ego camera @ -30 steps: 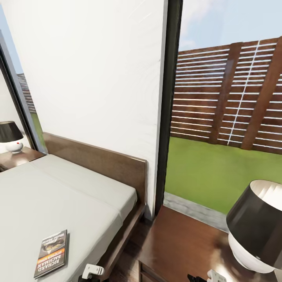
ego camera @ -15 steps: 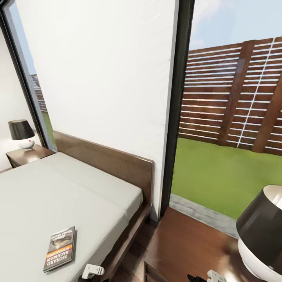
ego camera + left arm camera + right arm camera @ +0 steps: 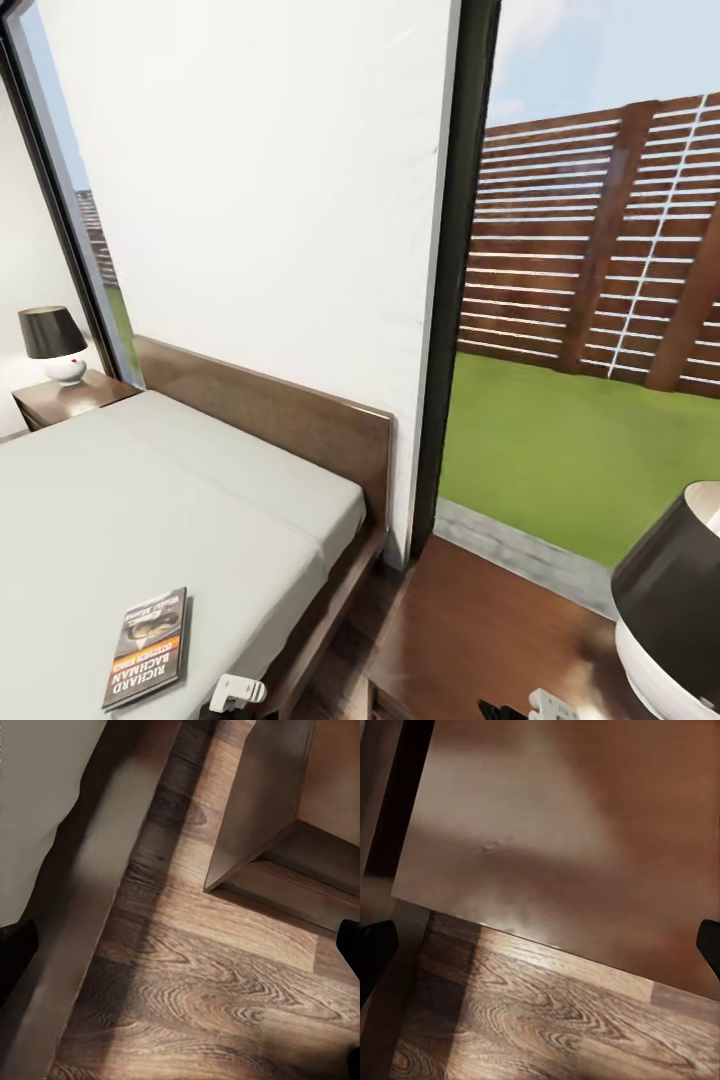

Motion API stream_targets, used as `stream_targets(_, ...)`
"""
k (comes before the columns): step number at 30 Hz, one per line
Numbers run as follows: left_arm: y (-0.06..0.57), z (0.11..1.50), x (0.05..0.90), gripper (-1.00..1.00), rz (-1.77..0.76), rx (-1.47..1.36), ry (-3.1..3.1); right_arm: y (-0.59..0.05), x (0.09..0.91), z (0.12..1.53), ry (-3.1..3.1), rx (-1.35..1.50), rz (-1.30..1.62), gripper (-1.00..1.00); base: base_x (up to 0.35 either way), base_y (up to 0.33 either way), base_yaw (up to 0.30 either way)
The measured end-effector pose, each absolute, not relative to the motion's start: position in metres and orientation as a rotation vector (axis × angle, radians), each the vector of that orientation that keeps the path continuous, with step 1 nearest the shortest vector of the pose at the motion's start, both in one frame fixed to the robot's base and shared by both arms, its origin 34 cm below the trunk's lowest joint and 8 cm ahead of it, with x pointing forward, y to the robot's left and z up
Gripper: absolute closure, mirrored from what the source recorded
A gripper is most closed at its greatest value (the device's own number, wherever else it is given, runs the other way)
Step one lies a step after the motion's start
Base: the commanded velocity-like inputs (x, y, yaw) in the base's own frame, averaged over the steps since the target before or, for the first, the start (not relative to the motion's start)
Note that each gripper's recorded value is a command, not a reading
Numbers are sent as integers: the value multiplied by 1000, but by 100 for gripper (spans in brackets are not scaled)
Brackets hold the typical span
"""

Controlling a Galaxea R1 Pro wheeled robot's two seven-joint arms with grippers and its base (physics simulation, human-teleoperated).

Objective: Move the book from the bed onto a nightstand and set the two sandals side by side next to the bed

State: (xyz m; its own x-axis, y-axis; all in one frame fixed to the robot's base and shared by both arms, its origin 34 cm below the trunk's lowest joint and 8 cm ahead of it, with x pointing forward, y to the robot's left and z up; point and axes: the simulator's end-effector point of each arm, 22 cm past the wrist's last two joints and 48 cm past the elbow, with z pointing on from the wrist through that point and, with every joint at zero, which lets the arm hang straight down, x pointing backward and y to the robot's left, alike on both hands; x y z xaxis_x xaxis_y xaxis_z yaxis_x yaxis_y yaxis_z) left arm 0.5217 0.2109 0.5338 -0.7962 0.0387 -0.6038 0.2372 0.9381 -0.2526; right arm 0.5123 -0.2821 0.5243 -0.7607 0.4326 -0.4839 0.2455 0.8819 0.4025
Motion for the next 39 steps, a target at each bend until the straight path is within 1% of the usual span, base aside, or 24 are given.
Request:
stream_targets(6, 211, 534, 522, -100, -422, 195, 2466, -282, 512, 524, 2463, 489, 425, -100, 0, 0, 202)
stream_targets(10, 211, 534, 522, -100, -422, 195, 2467, -282, 512, 524, 2463, 489, 424, -100, 28, 0, 24)
stream_targets(15, 211, 534, 522, -100, -422, 195, 2466, -282, 512, 524, 2462, 488, 425, -100, 170, 0, 5)
stream_targets(27, 211, 534, 522, -100, -422, 195, 2467, -282, 512, 524, 2463, 488, 425, -100, 13, 0, -1)
stream_targets(31, 211, 534, 522, -100, -422, 195, 2467, -282, 512, 524, 2462, 487, 427, -100, 0, 0, -137)
stream_targets(39, 211, 534, 522, -100, -422, 195, 2467, -282, 512, 524, 2462, 487, 427, -100, 0, 0, -269)
